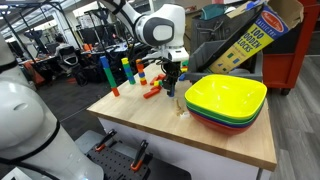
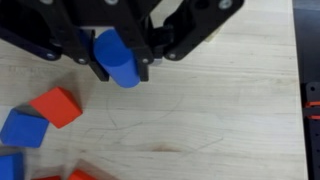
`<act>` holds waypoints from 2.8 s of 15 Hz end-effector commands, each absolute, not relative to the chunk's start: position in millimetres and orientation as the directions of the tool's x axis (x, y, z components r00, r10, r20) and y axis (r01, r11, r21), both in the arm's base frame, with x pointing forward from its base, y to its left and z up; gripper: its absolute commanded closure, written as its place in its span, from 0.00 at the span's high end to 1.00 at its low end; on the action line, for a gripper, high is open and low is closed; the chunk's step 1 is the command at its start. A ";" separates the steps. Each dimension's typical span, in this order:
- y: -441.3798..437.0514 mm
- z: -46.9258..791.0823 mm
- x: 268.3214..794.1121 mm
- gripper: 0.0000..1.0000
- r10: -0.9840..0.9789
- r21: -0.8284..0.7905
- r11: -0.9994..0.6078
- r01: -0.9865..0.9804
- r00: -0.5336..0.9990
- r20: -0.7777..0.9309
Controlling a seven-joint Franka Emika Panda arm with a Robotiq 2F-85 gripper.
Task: Move the stack's top block to the counter
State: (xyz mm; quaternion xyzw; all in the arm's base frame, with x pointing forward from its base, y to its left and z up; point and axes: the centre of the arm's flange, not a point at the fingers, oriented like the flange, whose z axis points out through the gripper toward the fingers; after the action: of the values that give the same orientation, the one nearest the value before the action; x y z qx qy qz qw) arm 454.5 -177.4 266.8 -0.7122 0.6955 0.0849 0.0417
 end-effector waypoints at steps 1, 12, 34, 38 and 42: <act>-179.8 270.5 425.1 0.08 -0.982 0.018 -0.016 -1.000 0.013 -0.189; -180.0 272.4 383.1 0.08 -0.973 -0.008 -0.040 -0.999 0.041 -0.228; -152.3 307.7 365.9 1.00 -0.972 -0.149 -0.203 -0.968 0.217 -0.090; -136.9 351.3 380.5 1.00 -0.940 -0.151 -0.317 -0.936 0.331 -0.083; -112.3 400.2 402.3 1.00 -0.869 -0.134 -0.478 -0.868 0.489 -0.072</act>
State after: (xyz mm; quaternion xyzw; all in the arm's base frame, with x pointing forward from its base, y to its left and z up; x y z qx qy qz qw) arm 389.7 -123.4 361.1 -0.8299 0.5521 -0.0070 0.0798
